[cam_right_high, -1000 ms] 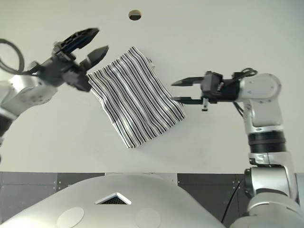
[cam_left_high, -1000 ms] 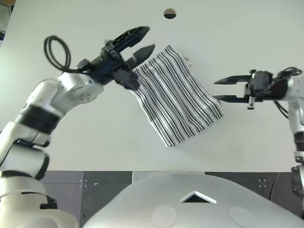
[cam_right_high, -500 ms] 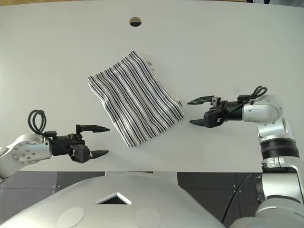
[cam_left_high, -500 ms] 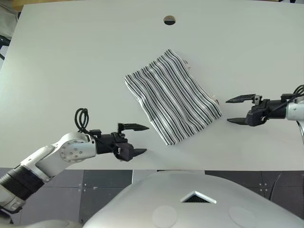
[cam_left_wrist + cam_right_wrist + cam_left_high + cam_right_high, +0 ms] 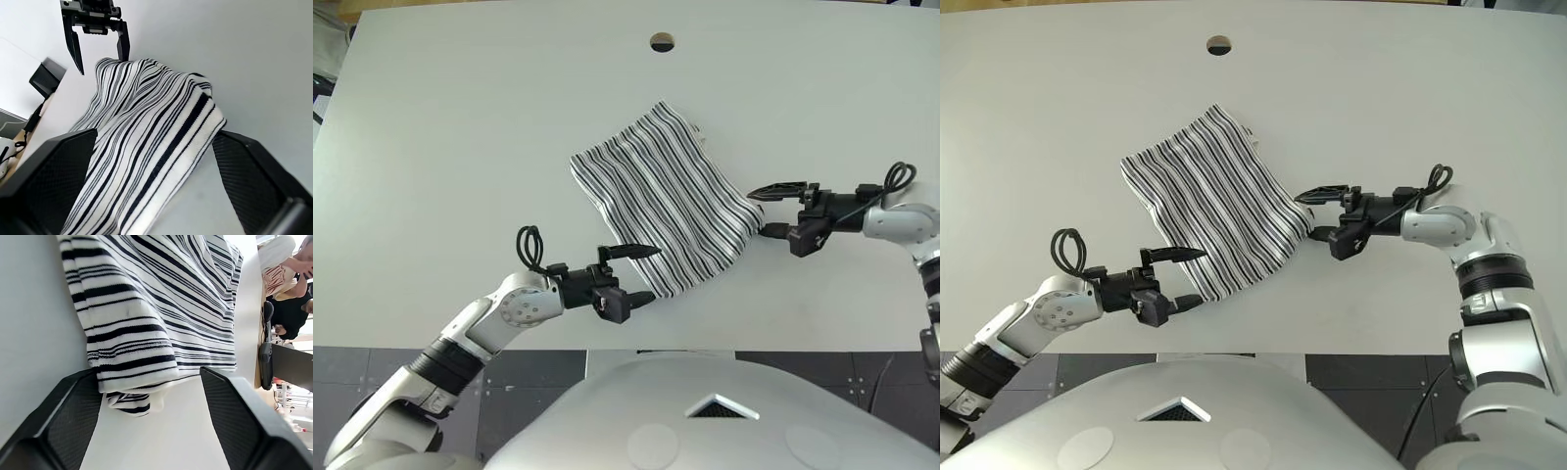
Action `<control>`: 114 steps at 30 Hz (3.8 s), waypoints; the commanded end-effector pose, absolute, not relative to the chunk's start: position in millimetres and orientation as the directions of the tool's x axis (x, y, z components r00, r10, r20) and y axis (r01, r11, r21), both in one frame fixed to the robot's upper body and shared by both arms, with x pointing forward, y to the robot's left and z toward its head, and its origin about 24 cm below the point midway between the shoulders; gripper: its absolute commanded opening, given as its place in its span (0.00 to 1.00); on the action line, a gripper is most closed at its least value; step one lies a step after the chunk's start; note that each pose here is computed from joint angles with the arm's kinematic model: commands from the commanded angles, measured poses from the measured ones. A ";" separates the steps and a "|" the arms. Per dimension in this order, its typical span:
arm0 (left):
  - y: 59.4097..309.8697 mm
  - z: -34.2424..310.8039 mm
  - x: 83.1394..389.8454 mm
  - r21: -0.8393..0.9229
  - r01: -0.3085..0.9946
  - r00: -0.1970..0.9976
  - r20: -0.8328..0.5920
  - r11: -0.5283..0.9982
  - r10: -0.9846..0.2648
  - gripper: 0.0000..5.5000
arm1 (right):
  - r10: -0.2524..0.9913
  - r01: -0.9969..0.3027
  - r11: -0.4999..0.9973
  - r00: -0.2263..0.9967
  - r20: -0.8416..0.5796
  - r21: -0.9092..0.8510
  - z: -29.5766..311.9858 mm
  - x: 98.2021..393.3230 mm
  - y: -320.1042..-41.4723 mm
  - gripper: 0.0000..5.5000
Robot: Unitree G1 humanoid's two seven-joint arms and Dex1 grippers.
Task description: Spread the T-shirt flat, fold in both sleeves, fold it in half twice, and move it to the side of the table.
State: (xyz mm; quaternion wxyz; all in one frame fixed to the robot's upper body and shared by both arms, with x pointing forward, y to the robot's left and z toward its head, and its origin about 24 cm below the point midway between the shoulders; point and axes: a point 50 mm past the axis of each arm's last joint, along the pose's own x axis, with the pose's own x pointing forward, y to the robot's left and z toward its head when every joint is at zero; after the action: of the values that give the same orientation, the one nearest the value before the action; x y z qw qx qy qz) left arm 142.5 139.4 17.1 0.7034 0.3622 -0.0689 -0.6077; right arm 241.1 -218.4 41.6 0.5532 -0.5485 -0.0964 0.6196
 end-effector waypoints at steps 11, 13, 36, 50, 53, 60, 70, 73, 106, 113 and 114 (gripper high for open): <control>144.5 -5.9 135.5 0.514 0.852 0.184 -0.472 -0.100 -0.862 0.49 | 0.733 -0.623 -0.484 0.093 -0.673 -0.614 13.2 227.6 -213.9 0.30; 144.4 -5.3 136.0 0.515 0.851 0.182 -0.472 -0.102 -0.863 0.43 | 0.734 -0.624 -0.482 0.097 -0.672 -0.616 13.4 228.3 -213.9 0.23; 141.0 -3.3 137.6 0.518 0.850 0.172 -0.448 -0.098 -0.877 0.04 | 0.745 -0.630 -0.465 0.102 -0.659 -0.622 14.4 231.1 -213.1 0.04; 175.4 67.3 133.4 0.257 0.966 0.049 -0.302 -0.032 -0.952 0.04 | 0.891 -0.938 -0.261 -0.143 -0.432 -0.228 82.7 183.0 -206.4 0.04; 174.7 75.9 128.8 0.211 0.977 0.033 -0.244 -0.020 -0.969 0.04 | 0.879 -0.929 -0.306 -0.192 -0.436 -0.207 91.8 170.6 -200.2 0.04; 182.1 93.0 137.7 0.212 0.975 0.114 -0.185 0.074 -0.976 0.04 | 0.883 -0.901 -0.297 -0.133 -0.451 -0.316 105.0 175.7 -189.1 0.04; 201.4 79.6 182.1 0.309 0.906 0.363 -0.215 0.289 -0.907 0.04 | 0.902 -0.810 -0.170 0.101 -0.420 -0.561 100.4 227.4 -176.6 0.04; 201.9 74.1 192.6 0.328 0.886 0.409 -0.220 0.328 -0.886 0.04 | 0.907 -0.785 -0.116 0.166 -0.388 -0.608 99.1 241.9 -173.3 0.04; 229.3 55.2 258.5 0.302 0.530 0.846 -0.129 0.792 -0.517 0.33 | 0.918 -0.718 0.061 0.313 -0.243 -0.693 34.0 267.0 -102.9 0.39; 214.2 49.1 258.2 0.310 0.544 0.836 -0.118 0.780 -0.536 0.33 | 0.464 -0.681 -0.145 0.594 -0.657 -0.718 -5.0 295.3 -197.6 0.39; 212.7 48.3 257.8 0.309 0.544 0.836 -0.116 0.780 -0.537 0.33 | 0.402 -0.684 -0.162 0.612 -0.681 -0.711 -3.3 296.0 -216.3 0.39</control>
State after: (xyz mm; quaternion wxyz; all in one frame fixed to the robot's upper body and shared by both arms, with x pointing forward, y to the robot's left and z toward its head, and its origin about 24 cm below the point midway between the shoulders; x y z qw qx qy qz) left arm 255.1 218.6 46.6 0.9452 0.1606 0.0213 -0.2834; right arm 305.9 -137.6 23.4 0.6923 -0.5547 -0.0515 0.4587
